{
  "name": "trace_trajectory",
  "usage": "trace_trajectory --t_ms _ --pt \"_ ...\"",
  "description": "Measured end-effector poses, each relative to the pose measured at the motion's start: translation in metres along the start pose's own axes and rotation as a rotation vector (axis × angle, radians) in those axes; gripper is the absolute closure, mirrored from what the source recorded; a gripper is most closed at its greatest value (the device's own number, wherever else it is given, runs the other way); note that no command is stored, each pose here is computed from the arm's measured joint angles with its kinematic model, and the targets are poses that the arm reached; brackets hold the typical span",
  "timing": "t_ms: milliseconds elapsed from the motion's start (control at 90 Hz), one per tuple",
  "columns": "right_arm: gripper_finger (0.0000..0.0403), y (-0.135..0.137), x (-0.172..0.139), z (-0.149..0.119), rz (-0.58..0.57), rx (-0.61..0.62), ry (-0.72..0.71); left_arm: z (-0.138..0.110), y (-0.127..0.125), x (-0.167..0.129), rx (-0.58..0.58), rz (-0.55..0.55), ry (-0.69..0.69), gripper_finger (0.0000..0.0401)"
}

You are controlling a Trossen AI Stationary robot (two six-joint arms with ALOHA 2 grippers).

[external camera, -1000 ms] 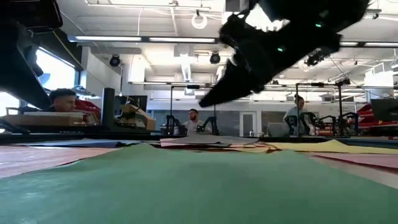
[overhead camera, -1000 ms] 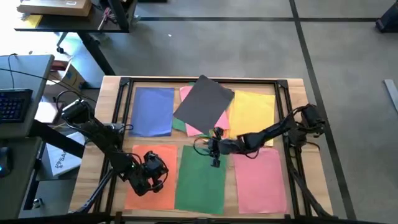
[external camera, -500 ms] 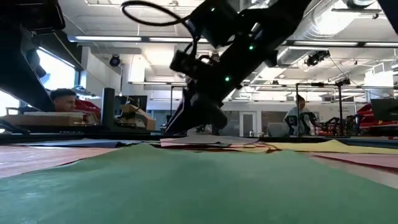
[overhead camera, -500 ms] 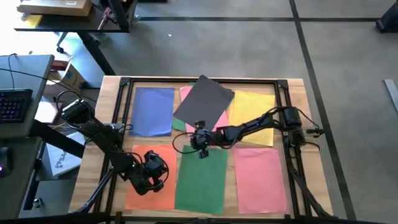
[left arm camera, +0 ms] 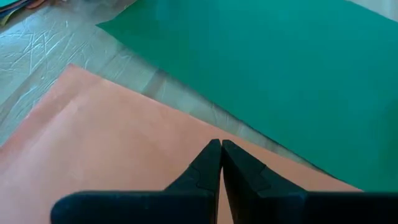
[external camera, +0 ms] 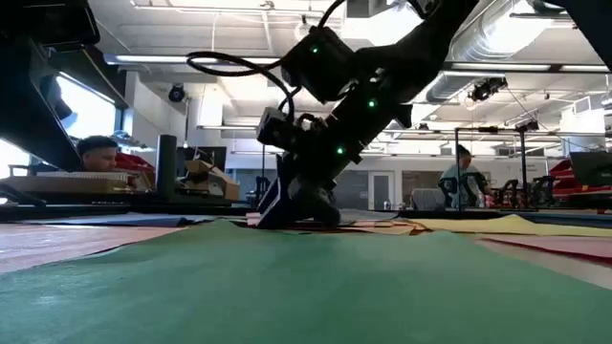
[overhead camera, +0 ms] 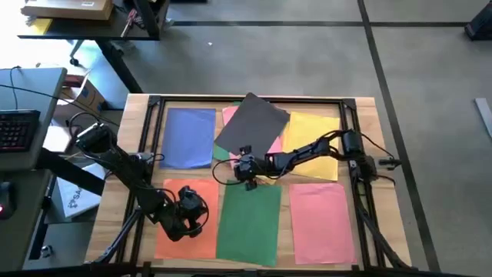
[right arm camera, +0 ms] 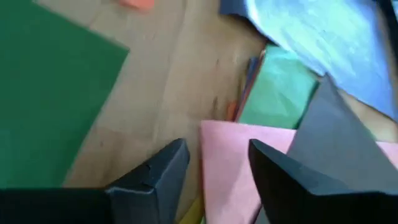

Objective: Organize paper
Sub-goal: Stack the pink paper under the black paper on the bottom pink paper

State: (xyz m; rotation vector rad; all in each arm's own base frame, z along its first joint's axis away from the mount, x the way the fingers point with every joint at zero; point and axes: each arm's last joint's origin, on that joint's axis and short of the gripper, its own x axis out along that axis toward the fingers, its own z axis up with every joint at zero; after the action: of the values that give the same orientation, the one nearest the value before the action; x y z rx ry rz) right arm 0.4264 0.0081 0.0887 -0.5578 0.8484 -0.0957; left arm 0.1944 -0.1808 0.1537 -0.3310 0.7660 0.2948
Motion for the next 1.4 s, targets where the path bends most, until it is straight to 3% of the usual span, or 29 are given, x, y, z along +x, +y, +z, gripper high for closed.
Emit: trace_trajectory --t_ms 167,622,878,1111,1278,1400 --pt "0.0198 0.0 0.001 -0.001 -0.039 0.0 0.014 0.0 0.0 0.0 0.0 0.0 0.002 0.0401" --pt "0.0297 -0.003 -0.004 0.003 -0.205 0.02 0.043 0.0 0.0 0.0 0.0 -0.001 0.002 0.0401" --pt "0.0317 -0.001 -0.013 0.007 -0.172 -0.004 0.037 0.0 0.0 0.0 0.001 0.0 0.003 0.0401" --pt "0.0294 0.001 -0.015 0.009 -0.112 -0.005 0.013 0.0 0.0 0.0 0.001 0.0 0.003 0.0401" --pt "0.0256 0.001 -0.016 0.01 -0.121 0.002 0.006 0.0 0.0 0.0 0.001 0.0 0.003 0.0401" --pt "0.0243 -0.002 -0.016 0.011 -0.189 0.011 0.028 0.0 0.0 0.0 0.007 0.0 0.003 0.0401"
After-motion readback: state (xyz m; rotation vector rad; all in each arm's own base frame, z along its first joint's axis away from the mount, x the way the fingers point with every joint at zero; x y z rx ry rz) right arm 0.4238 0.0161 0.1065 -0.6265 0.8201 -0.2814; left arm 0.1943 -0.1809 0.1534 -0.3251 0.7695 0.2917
